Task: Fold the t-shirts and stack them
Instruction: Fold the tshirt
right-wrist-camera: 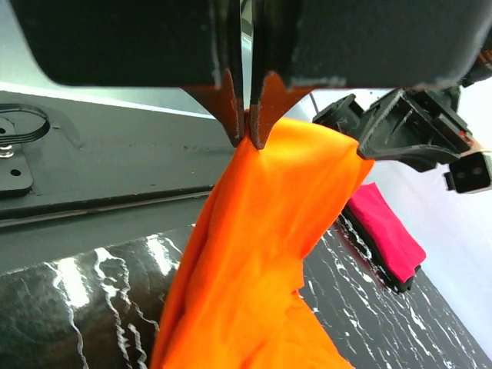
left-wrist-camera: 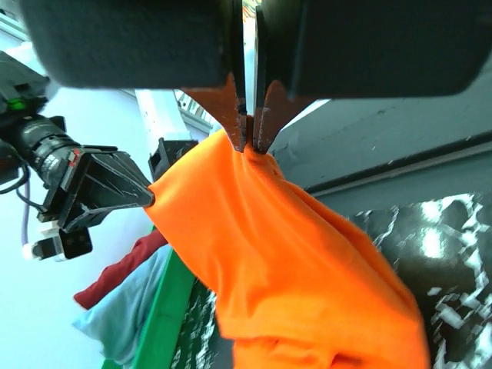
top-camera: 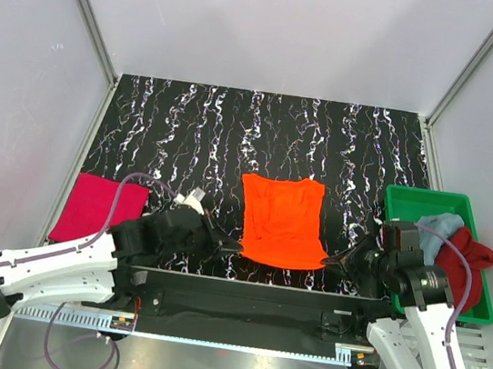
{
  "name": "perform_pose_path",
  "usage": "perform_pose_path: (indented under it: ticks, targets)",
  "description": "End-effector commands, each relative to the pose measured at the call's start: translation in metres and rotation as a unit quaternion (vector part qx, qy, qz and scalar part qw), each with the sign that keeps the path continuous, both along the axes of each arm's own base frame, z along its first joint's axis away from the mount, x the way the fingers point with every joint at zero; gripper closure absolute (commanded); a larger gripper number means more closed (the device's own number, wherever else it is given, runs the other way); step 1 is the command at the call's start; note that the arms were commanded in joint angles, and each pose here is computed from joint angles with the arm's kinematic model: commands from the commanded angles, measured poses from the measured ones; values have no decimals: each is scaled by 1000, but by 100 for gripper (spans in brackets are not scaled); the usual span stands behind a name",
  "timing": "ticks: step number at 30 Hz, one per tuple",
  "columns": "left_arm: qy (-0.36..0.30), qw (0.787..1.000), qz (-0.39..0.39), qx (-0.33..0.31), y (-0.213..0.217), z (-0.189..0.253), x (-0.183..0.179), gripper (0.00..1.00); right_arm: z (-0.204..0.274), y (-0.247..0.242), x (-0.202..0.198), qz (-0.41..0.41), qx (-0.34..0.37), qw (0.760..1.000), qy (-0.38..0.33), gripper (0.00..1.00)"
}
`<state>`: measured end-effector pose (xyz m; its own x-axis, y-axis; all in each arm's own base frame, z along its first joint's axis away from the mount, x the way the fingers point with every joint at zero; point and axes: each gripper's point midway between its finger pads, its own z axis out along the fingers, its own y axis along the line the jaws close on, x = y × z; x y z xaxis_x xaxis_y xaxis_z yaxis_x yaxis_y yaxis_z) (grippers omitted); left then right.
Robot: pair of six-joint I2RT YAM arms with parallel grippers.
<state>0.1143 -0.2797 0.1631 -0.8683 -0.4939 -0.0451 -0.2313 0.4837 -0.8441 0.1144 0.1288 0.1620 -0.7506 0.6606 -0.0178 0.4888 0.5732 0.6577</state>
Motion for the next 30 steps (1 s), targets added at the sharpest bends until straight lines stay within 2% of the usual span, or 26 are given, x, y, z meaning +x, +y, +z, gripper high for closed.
perform_pose_path:
  ticks: [1,3,7,14,19,30]
  targets:
    - [-34,999,21,24,6,14,29,100,21,-3,26,8,-31,999,-31,100]
    - [-31,999,9,25,5,17,38,100,24,0,42,18,-38,999,-31,100]
    - [-32,999,30,24,18,22,82,100,29,7,71,32,-47,998,-29,100]
    - [-20,1000,-13,19,8,28,132,98,30,15,123,53,-52,997,-17,100]
    - [-13,1000,-5,21,11,25,173,98,26,12,159,54,-40,998,1,100]
    - [10,1000,-9,18,3,8,238,98,7,4,234,71,-11,997,28,100]
